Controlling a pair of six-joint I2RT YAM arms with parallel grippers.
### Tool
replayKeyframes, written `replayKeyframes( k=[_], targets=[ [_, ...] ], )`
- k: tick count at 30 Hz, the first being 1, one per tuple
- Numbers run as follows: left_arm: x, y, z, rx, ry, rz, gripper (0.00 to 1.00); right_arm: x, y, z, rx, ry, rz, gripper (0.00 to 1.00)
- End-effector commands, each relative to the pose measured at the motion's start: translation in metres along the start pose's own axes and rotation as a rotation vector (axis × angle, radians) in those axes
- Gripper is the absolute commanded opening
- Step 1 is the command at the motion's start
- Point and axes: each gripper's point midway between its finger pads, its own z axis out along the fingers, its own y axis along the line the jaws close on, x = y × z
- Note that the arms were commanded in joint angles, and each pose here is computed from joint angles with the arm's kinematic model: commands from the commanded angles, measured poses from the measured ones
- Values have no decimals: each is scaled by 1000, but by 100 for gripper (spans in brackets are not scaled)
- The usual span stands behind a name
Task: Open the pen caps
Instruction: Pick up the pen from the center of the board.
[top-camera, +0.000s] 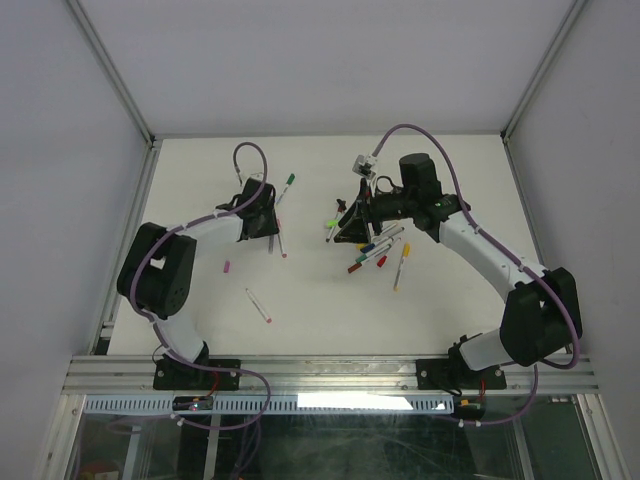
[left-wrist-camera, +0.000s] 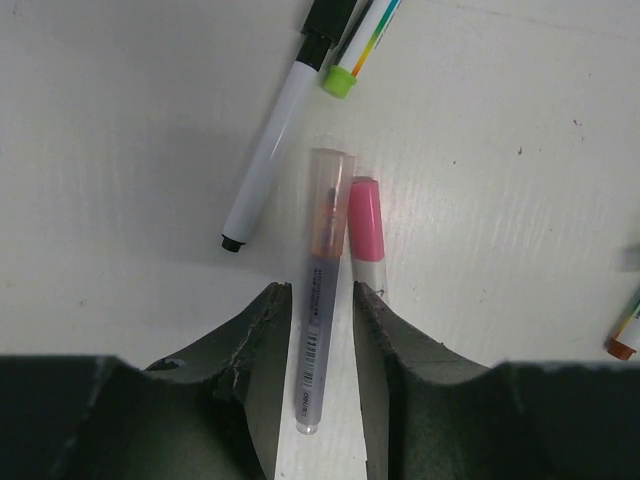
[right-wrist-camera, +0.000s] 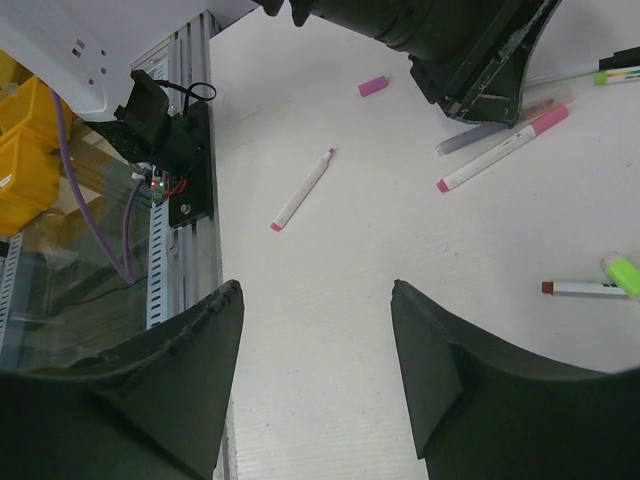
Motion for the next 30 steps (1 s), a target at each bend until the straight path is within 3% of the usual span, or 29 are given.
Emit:
replayKeyframes(
  k=[1,17,25,30],
  targets=[
    [-14,-10,0,3,-34,27,31,-12,4,-1,-26,-29,-31,63],
    [-3,-5,2,-49,-5,53,18,-13,6,-1,-36,-32,-26,63],
    [-1,-6,-2,-55,4,62,26,-13,7,-1,-43,-33,-21,64],
    [5,-4,1,-65,19,68,26,-13,8,0,-51,-35,-15,64]
  ],
)
